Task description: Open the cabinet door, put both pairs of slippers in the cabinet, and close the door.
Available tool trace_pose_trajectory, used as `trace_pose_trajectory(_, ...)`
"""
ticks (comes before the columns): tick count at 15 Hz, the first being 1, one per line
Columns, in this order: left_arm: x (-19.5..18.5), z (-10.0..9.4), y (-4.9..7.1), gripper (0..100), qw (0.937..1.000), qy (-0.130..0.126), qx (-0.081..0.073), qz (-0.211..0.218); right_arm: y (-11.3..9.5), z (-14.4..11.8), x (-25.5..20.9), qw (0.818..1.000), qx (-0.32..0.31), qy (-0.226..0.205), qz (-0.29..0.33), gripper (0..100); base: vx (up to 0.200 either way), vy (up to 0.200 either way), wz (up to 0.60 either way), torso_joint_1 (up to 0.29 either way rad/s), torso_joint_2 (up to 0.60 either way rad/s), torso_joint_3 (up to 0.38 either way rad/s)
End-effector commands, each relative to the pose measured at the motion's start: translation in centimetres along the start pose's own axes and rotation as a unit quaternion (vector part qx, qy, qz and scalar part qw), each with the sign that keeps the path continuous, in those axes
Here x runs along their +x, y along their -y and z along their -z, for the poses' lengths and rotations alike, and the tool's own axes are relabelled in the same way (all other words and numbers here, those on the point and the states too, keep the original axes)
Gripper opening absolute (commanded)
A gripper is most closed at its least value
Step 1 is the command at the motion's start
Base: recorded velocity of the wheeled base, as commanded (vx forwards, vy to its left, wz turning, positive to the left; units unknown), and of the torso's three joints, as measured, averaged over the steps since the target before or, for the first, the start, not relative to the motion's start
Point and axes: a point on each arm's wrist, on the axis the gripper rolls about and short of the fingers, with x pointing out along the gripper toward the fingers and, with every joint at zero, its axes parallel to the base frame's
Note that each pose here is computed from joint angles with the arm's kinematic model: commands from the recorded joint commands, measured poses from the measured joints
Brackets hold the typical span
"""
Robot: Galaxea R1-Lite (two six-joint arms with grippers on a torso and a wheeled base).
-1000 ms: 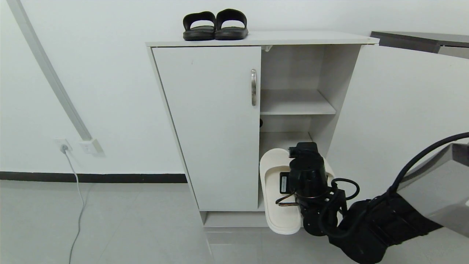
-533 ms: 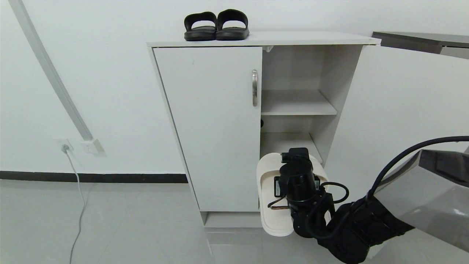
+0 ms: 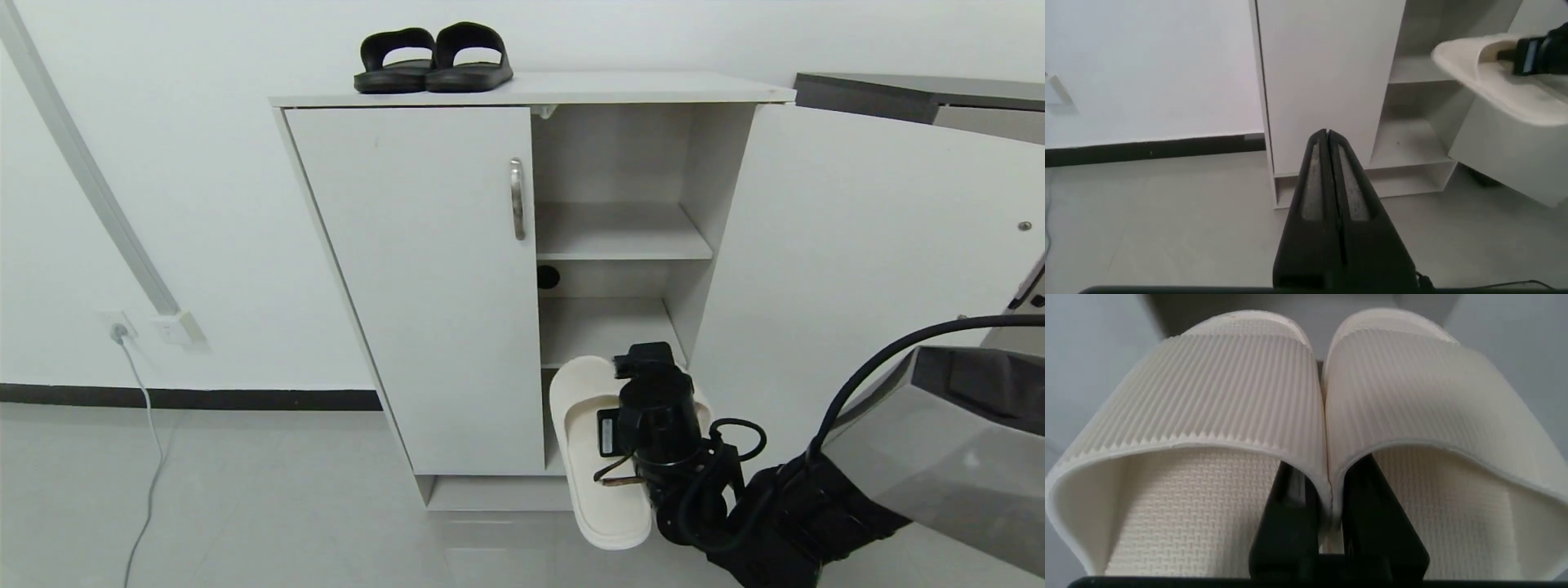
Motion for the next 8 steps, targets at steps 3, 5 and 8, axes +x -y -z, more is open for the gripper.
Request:
trace_pose_trajectory(3, 0.0, 0.0, 0.0, 0, 1.0, -0.001, 0.001, 0.0, -0.8, 1.8, 1.2, 1.0, -0.01, -0.015, -0.009, 0, 0.0, 0.0, 0.0, 0.0, 0.0, 0.0)
trace_pose_trajectory(5, 0.0, 0.0, 0.0, 0, 1.0, -0.001, 0.001, 0.0, -0.7, 2.0, 1.5, 1.0, -0.011, -0.014, 0.001, 0, 0.0, 0.0, 0.0, 0.0, 0.0, 0.0)
trace_pose_trajectory(8, 0.0, 0.0, 0.0, 0, 1.0, -0.001, 0.0, 0.0, -0.6, 2.1, 1.7, 1.0, -0.011, -0.015, 0.007, 0, 0.0, 0.0, 0.0, 0.0, 0.0, 0.0)
